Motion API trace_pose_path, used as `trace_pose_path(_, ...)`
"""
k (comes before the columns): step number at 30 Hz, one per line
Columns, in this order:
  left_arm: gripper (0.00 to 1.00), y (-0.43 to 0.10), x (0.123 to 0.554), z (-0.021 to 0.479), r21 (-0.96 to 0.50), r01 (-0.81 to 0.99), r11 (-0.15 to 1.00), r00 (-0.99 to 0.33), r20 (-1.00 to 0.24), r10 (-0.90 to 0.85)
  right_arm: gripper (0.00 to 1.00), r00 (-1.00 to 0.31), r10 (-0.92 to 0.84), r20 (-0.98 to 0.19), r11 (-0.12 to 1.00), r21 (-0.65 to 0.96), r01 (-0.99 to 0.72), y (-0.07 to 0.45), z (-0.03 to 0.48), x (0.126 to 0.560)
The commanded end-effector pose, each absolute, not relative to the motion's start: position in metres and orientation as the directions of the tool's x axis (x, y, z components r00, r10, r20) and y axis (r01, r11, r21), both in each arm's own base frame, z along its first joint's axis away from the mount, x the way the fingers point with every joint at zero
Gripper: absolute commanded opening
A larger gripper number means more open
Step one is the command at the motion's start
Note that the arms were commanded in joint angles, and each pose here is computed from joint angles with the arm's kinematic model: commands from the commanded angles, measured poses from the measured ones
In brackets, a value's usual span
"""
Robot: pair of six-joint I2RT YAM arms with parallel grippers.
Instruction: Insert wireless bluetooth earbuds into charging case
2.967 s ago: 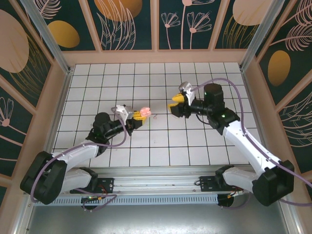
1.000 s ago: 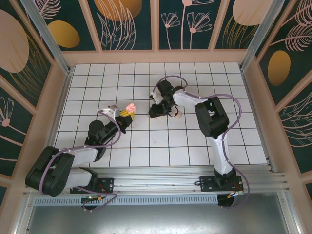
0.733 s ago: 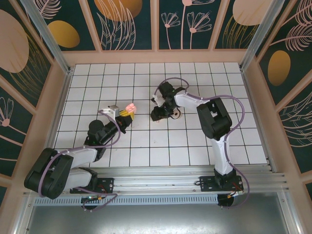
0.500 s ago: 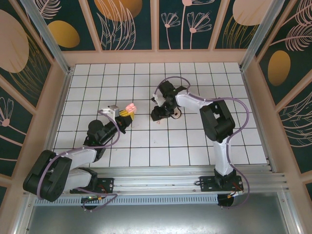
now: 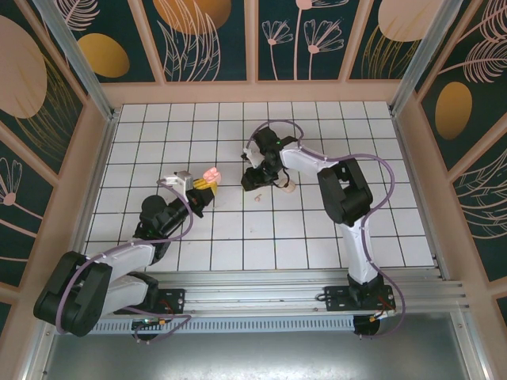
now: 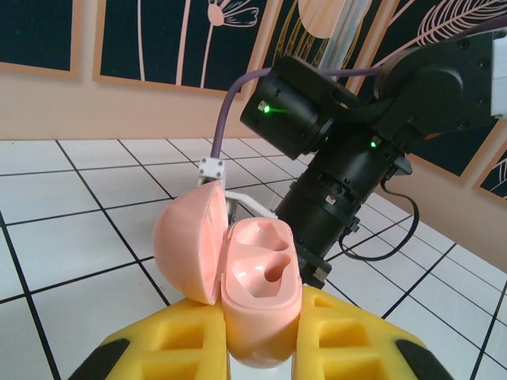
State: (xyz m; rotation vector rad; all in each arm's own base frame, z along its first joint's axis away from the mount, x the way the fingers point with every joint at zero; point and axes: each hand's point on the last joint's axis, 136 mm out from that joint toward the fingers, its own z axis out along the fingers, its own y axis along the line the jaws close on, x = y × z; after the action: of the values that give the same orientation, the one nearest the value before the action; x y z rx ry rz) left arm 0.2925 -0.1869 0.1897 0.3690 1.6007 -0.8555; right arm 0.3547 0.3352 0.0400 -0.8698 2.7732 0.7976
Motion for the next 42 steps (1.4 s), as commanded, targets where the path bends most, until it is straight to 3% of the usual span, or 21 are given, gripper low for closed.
trace_pose_path(1, 0.14, -0.184, 0.297, 0.201, -0.29, 0.665, 0.688, -0.186, -0.957, -0.223, 0.4, -0.825, -0.519, -0.224, 0.705, 0.434, -0.561, 0.325, 0.025, 0.345)
trace_pose_path(13, 0.15, -0.184, 0.297, 0.2, -0.288, 0.663, 0.691, -0.187, -0.957, -0.22, 0.4, -0.842, -0.519, -0.149, 0.745, 0.404, -0.531, 0.299, 0.02, 0.318)
trace_pose_path(29, 0.15, -0.183, 0.294, 0.203, -0.281, 0.663, 0.694, -0.18, -0.96, -0.216, 0.38, -0.856, -0.499, -0.134, 0.741, 0.445, -0.502, 0.304, 0.033, 0.291)
trace_pose_path(42, 0.15, -0.182, 0.293, 0.205, -0.275, 0.665, 0.694, -0.174, -0.961, -0.214, 0.38, -0.901, -0.403, -0.164, 0.869, 0.239, -0.432, 0.291, 0.066, 0.328)
